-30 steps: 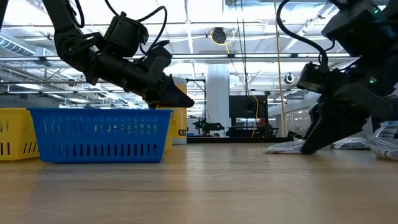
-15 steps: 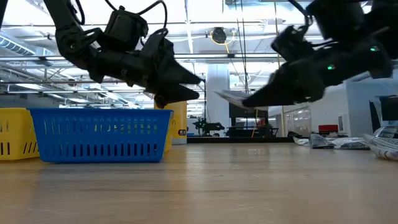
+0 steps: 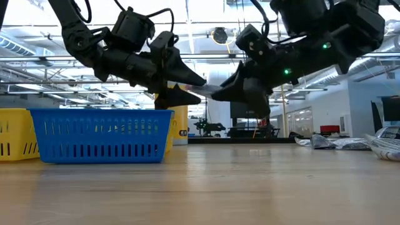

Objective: Pick & Place Travel size toiletries
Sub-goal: Put the white toothpaste into the top yellow bin

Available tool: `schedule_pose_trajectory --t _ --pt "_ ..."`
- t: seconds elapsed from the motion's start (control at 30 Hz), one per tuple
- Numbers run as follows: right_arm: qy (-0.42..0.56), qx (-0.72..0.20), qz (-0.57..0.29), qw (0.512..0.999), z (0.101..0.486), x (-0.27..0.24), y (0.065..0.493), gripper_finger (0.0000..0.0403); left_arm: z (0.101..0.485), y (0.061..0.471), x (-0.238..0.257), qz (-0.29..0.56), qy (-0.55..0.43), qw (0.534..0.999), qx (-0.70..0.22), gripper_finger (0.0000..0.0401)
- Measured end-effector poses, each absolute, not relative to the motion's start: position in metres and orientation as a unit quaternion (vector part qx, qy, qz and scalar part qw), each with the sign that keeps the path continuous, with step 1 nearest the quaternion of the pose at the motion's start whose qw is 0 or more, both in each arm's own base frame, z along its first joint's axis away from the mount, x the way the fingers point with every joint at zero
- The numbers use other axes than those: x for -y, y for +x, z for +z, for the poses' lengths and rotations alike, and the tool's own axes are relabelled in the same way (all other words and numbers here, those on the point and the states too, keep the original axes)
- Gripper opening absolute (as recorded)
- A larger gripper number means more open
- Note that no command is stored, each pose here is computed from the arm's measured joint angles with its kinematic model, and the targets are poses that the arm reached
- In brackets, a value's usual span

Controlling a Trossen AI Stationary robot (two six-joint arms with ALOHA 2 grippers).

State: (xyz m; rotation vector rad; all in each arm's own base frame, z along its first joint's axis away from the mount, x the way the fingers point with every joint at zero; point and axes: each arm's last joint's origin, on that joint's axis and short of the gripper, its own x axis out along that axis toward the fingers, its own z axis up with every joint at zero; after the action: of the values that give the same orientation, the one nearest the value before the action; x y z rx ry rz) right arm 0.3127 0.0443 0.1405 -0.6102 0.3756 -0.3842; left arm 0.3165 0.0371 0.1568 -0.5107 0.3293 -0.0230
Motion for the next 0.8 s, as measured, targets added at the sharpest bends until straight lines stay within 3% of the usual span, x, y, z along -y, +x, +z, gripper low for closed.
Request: schedule_pose_trajectory --t 0.5,0.8 --pt "-0.297 -0.167 -0.190 0.921 0.1446 -0.0446 0.3144 0.0072 0.1623 0.3184 -0.0364 -0.007 -0.267 0.955 -0.132 0.0079" --pt "-0.297 -0.167 -0.190 0.921 0.1447 -0.0446 0.3143 0.0068 0.1626 0.3186 -0.0370 0.003 -0.267 0.955 -0.128 0.0067"
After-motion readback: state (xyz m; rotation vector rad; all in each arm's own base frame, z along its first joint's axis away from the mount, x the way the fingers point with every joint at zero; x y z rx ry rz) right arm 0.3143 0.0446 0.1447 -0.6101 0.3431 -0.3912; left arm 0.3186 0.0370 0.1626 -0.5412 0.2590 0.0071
